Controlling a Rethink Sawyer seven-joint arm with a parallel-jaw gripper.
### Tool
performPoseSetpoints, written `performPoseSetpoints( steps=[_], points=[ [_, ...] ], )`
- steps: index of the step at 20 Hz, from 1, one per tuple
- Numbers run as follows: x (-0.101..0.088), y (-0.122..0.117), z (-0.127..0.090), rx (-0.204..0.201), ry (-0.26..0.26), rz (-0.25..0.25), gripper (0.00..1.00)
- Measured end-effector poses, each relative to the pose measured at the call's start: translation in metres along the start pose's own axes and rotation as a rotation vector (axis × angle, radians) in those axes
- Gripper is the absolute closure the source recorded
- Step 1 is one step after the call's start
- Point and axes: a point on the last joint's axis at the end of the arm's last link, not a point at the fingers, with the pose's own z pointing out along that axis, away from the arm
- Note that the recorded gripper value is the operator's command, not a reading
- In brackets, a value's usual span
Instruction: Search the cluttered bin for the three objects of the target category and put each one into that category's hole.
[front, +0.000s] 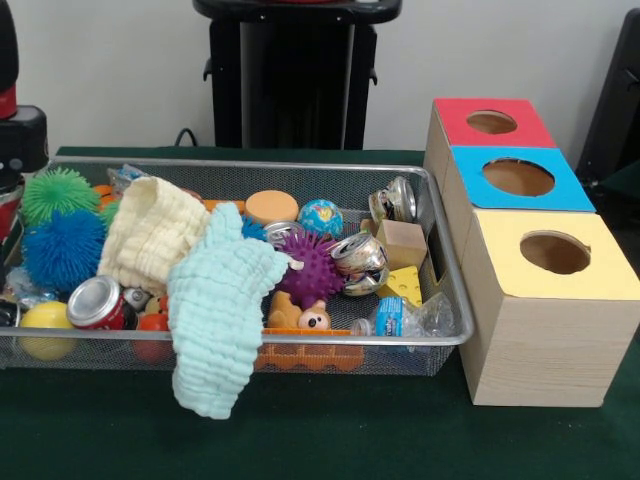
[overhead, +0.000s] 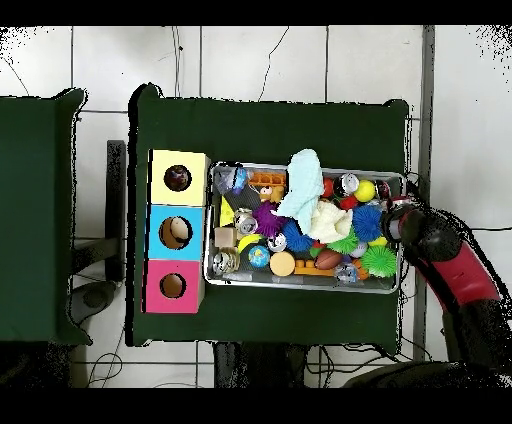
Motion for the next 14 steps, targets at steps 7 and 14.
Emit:
performPoseSetpoints(
  steps=[7, 14],
  points=[
    [0.0003, 0.0011, -0.0014, -0.002, 0.0, 0.001, 1.0],
    [0.0057, 0.0088, -0.0047, -0.024, 0.009, 0.013, 1.0]
  ],
)
